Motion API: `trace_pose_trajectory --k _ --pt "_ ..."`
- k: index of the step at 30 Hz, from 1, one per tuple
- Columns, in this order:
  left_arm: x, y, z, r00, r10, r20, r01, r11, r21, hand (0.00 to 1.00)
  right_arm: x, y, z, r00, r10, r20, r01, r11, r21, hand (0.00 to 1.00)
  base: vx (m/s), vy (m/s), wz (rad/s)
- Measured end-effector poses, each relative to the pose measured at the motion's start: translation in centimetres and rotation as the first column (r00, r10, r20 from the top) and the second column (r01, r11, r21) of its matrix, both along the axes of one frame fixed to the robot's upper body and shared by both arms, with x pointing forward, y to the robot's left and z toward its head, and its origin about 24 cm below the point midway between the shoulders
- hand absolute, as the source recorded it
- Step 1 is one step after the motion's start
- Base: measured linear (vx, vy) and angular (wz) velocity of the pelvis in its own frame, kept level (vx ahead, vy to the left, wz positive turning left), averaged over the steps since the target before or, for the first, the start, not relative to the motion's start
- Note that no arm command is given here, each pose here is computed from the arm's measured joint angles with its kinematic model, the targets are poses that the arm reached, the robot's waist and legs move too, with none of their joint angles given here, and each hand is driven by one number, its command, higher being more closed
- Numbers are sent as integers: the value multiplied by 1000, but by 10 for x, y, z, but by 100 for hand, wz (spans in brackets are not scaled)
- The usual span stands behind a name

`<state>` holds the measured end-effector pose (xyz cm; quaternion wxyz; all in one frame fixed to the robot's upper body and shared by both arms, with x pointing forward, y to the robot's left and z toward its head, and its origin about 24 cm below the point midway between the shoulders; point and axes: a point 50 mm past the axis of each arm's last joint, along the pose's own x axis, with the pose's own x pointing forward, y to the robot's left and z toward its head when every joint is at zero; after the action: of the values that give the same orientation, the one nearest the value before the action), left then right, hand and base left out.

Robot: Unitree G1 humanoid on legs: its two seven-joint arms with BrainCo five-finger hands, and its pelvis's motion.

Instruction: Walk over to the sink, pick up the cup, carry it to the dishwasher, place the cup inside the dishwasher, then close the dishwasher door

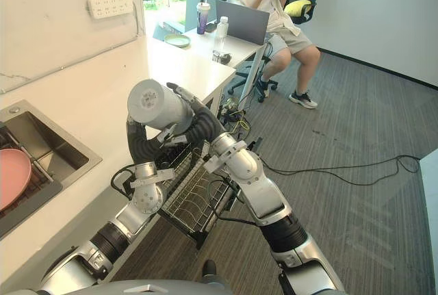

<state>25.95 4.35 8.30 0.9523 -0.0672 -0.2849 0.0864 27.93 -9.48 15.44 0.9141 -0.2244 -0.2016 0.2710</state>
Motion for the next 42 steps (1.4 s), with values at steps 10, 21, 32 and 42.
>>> trace_pose_trajectory --k 10,21,32,42 --pt "0 4 -3 1000 -22 8 22 999 40 100 5 6 -19 960 137 -242 -79 968 237 0 -16 -9 7" --pt "3 5 1 999 -24 22 23 999 33 100 9 11 -6 987 72 -143 -49 987 155 100 0 0 0" --pt "8 5 9 999 -22 39 22 1000 0 100 10 18 3 998 16 -58 -7 988 151 100 0 0 0" --pt "5 -2 8 998 -64 20 64 998 -3 0 10 25 26 965 -176 193 142 974 175 100 0 0 0"
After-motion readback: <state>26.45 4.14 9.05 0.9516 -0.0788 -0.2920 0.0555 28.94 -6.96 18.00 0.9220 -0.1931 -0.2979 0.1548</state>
